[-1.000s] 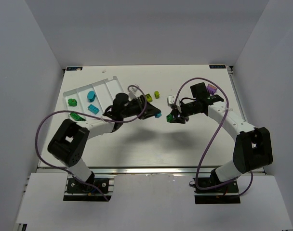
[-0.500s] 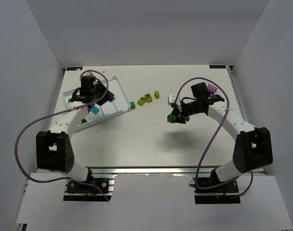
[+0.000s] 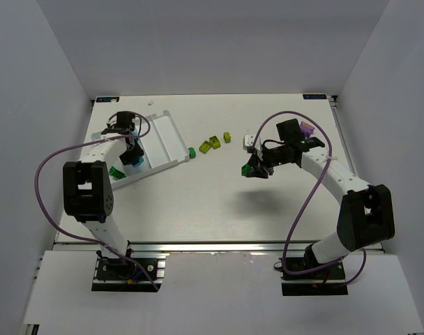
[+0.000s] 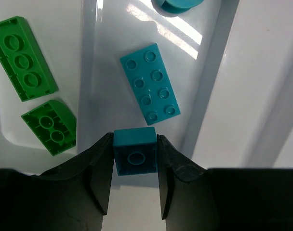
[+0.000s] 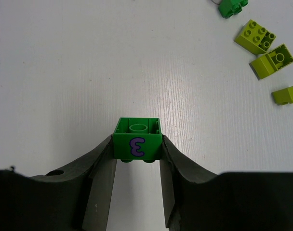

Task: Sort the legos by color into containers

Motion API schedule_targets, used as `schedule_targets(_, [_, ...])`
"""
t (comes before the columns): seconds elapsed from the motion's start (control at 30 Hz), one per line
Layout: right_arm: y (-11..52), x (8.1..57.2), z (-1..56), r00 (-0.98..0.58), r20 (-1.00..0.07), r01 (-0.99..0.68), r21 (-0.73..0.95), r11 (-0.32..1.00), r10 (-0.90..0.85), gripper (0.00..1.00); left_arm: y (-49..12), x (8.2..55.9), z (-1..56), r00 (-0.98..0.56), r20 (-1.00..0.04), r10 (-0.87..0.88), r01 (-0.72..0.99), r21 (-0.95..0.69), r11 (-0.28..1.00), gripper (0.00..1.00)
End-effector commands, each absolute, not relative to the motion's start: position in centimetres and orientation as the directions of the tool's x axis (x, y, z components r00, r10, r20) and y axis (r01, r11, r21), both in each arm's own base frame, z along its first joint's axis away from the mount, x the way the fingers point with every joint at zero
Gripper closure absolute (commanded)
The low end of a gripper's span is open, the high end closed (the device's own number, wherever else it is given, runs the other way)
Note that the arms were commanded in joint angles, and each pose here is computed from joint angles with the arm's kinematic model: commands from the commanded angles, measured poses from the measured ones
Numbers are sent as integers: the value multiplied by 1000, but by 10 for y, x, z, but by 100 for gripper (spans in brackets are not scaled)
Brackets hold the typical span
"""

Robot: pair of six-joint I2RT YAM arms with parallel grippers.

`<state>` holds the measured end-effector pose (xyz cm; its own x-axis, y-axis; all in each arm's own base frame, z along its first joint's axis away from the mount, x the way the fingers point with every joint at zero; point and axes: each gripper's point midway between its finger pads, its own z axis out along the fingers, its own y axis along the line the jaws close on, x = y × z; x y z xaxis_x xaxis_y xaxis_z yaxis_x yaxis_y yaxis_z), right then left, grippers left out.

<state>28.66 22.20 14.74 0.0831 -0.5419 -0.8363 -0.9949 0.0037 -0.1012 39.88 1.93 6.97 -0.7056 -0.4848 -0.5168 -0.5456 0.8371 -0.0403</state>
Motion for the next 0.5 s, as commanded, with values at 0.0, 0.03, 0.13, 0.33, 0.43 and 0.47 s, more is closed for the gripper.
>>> schedule_targets(0.0, [227, 290, 158, 96, -855, -994, -113, 3, -510, 75, 31, 415, 88, -694, -568, -442, -536, -3, 844, 57])
schedule_targets(0.03, [228, 289, 157, 94, -855, -994, -110, 2, -509, 75, 32, 417, 86, -700, -564, -437, -531, 2, 847, 56])
schedule_targets(0.13, [229, 289, 158, 94, -857, -994, -110, 1, -507, 75, 31, 428, 89, -703, -566, -431, -521, -3, 854, 49])
schedule_targets(0.33, [234, 285, 157, 103, -858, -994, -110, -15, -504, 75, 28, 434, 102, -697, -575, -429, -510, -24, 860, 19])
schedule_targets(0.43, [242, 276, 157, 141, -859, -990, -131, -56, -491, 74, 24, 431, 118, -679, -591, -435, -503, -57, 862, 18])
schedule_targets(0.47, [247, 275, 159, 169, -860, -986, -152, -74, -481, 74, 20, 430, 123, -677, -590, -440, -490, -85, 868, 20])
